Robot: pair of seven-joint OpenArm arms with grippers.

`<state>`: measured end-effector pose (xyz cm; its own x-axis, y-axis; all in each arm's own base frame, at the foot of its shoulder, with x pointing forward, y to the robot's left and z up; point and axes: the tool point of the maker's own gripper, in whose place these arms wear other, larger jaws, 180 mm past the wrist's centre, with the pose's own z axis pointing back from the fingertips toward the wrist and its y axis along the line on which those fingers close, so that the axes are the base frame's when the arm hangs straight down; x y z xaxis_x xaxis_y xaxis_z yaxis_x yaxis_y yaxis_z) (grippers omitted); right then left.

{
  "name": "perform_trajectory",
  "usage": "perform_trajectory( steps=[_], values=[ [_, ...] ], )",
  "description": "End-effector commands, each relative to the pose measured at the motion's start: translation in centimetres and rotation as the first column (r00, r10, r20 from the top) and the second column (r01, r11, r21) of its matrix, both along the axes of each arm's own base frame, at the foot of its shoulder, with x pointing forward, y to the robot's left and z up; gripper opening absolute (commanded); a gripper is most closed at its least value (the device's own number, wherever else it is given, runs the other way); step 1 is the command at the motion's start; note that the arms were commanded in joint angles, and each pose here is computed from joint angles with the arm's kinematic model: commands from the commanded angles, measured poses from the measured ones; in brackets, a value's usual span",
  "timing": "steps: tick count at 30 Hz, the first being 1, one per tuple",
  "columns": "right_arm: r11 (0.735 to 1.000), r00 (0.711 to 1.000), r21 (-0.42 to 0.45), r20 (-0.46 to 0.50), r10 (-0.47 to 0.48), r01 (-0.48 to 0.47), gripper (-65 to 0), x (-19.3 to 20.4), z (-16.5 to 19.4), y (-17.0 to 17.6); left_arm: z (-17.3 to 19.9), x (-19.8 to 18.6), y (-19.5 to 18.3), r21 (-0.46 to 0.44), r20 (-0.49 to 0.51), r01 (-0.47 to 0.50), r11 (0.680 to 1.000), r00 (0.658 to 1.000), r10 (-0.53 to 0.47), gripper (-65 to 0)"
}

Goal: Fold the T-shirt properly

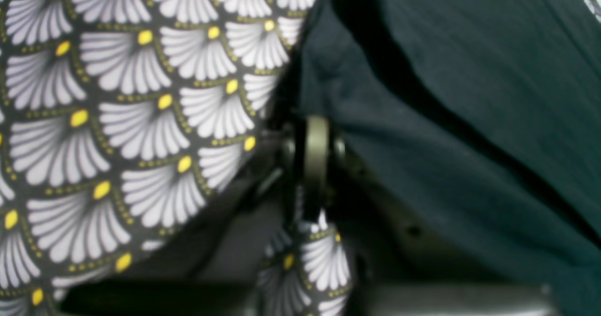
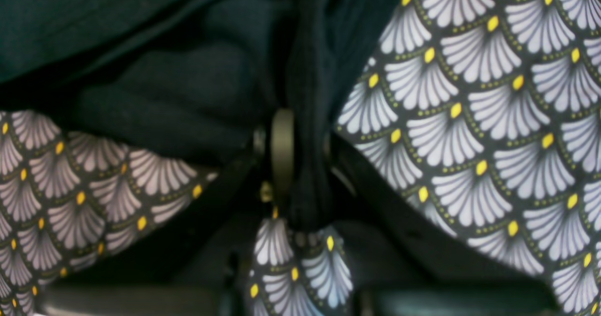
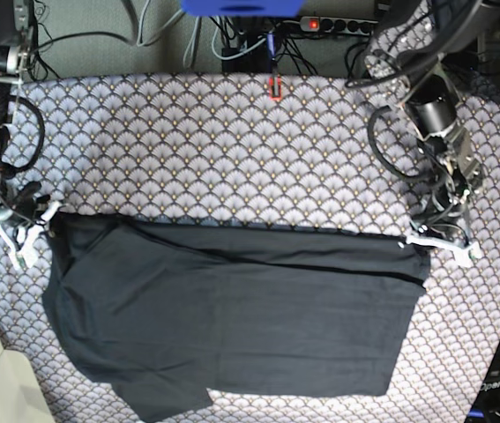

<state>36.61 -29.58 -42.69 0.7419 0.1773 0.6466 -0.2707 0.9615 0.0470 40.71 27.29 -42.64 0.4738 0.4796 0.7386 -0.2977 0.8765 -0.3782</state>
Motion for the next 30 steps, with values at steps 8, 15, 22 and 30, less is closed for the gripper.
perform_trajectory(
  steps=[8,15,22,30],
  values=[
    [0.99,0.988,-0.106,0.109,0.105,-0.093,-63.1,1.9,5.4,0.5,6.2,2.3,1.5,0.072,0.044,0.028,0.997,0.999,-0.031,-65.0],
    [0.981,0.982,-0.163,0.139,0.132,-0.109,-63.1,1.9,7.6,0.5,8.6,1.3,2.0,0.128,0.046,0.029,0.991,0.998,-0.035,-65.0],
    [0.984,0.987,-0.157,0.125,0.105,-0.084,-63.1,0.7,6.9,-0.4,7.4,-0.3,2.2,0.143,0.014,0.036,0.989,0.999,-0.038,-65.0],
    [0.979,0.989,-0.175,0.091,0.12,-0.102,-63.1,-3.0,5.4,-0.3,7.2,-3.2,2.6,0.137,0.036,0.018,0.99,0.999,-0.023,-65.0]
  ],
)
